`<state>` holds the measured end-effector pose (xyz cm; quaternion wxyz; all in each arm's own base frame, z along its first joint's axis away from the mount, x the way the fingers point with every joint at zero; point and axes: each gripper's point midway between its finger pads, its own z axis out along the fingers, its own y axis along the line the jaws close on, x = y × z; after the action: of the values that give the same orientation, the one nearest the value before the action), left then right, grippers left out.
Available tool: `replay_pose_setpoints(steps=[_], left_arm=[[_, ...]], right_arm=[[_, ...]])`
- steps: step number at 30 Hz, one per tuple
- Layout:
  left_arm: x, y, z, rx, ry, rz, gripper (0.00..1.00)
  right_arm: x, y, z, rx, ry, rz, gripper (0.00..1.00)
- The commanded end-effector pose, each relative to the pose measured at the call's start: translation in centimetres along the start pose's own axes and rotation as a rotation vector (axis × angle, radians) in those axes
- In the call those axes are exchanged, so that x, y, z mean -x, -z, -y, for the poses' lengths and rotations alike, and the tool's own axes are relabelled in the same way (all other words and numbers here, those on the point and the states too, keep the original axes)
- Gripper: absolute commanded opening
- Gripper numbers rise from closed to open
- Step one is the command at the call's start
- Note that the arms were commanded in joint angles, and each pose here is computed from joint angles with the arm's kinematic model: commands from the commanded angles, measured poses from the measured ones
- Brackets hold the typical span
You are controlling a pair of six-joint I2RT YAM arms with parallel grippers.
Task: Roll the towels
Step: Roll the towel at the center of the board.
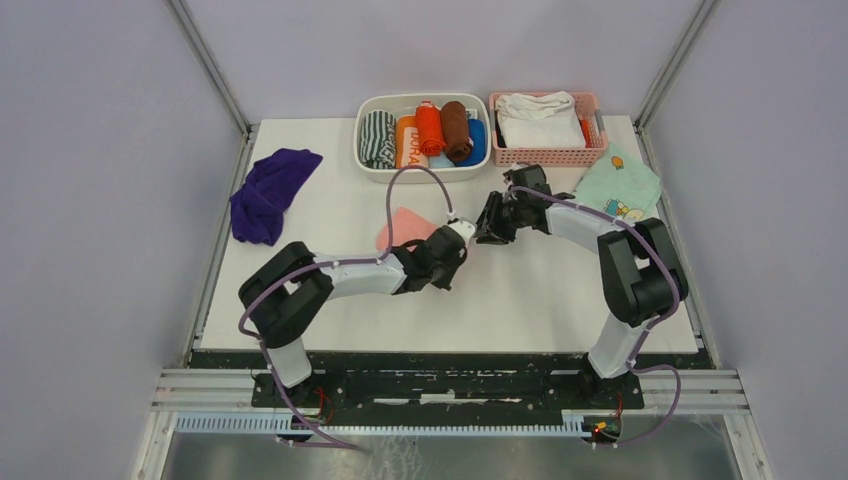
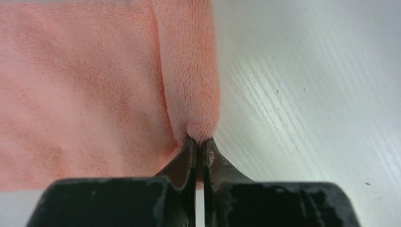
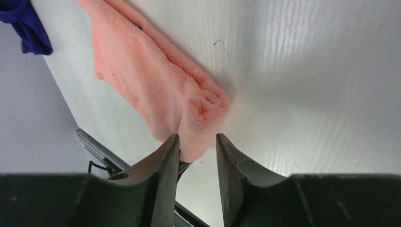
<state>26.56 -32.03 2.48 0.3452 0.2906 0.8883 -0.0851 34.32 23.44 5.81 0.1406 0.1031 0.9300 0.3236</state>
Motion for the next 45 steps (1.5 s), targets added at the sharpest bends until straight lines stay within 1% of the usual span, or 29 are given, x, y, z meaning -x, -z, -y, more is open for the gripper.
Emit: replay_pose_setpoints(steps=[1,4,8,13,20,25,30,34,37,39,41,45], left_arm=[[-1.4,0.5,2.9,-0.322,0.215,-0.089,0.03],[-1.0,0.7,2.6,-0.424,0.329,-0.100,0.03],[-0.5,0.8,1.7,-0.526,0.505,-0.110,0.03],[-0.5,0.7,0.4,-0.615,0.703,-0.113,0.03],[-1.4,0.2,-0.9,-0.647,0.890,-0.148,0.03],[-2.0,-0.2,-1.7,-0.647,0.996,-0.167,0.03],[-2.6,-0.6,-2.0,-0.637,1.065,-0.186,0.03],[-2.8,-0.6,-2.3,-0.629,1.092,-0.186,0.03],[-2.7,-0.6,-2.6,-0.607,1.091,-0.171,0.07],[-3.1,-0.6,-2.8,-0.570,1.075,-0.178,0.13],[-3.2,-0.4,-3.3,-0.527,1.048,-0.170,0.21],[-2.1,0.7,-4.5,-0.431,0.954,-0.105,0.40]], right_arm=[[2.6,2.2,-1.7,0.122,0.046,0.123,0.44],[2.4,1.9,-1.4,0.170,0.022,0.136,0.47],[2.0,0.8,-1.2,0.223,0.016,0.125,0.54],[1.9,-0.1,-1.9,0.310,0.002,0.114,0.61],[1.1,-2.1,-1.5,0.372,-0.049,0.070,0.62],[-0.3,-3.4,-1.2,0.386,-0.059,0.026,0.62],[-1.4,-4.6,-0.9,0.395,-0.082,0.002,0.61],[-1.9,-5.4,-0.9,0.383,-0.081,-0.013,0.54],[-2.0,-5.8,-0.5,0.337,-0.075,-0.023,0.41],[-2.0,-5.8,-0.2,0.291,-0.069,-0.025,0.30],[-2.1,-5.5,0.3,0.226,-0.056,-0.030,0.21],[-2.4,-4.2,1.7,0.047,-0.027,-0.040,0.03]])
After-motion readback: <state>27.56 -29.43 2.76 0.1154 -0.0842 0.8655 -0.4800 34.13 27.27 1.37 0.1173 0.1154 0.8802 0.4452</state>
